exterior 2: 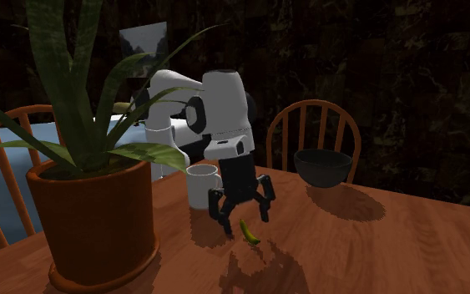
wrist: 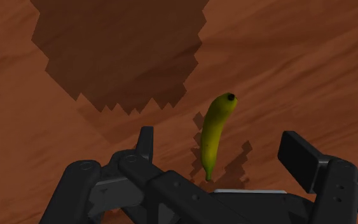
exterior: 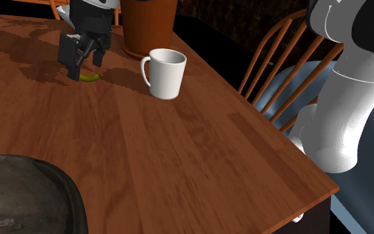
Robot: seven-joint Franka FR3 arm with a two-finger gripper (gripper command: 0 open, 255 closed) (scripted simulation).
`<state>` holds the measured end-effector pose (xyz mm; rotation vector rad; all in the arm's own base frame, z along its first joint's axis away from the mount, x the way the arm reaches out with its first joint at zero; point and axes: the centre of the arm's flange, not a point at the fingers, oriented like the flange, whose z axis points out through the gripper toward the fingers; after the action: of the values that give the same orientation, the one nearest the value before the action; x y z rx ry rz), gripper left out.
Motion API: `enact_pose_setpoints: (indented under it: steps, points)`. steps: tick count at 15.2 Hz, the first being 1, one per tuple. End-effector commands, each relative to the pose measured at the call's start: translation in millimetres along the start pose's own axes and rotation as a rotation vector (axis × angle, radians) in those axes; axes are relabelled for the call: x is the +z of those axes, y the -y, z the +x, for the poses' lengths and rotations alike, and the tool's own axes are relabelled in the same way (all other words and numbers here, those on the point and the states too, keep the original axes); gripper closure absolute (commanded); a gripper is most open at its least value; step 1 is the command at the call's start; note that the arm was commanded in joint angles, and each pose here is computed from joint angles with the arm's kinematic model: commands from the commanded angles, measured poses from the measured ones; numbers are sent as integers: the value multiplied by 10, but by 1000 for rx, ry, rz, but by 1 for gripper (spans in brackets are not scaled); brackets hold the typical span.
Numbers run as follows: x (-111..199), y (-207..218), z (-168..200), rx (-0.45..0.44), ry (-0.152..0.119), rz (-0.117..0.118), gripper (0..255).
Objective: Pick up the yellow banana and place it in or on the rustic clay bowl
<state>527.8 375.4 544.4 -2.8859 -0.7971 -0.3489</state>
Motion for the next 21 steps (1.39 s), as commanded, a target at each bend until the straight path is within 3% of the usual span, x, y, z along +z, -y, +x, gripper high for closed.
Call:
enact_pose_setpoints:
  steps: [1, 9, 10, 21]
  points:
    - [110, 4, 6, 0, 0, 0, 0]
    - [141, 4, 6, 0, 0, 0, 0]
    - [141, 4, 7, 0, 0, 0, 255]
    - [38, 10, 33, 0, 0, 0, 255]
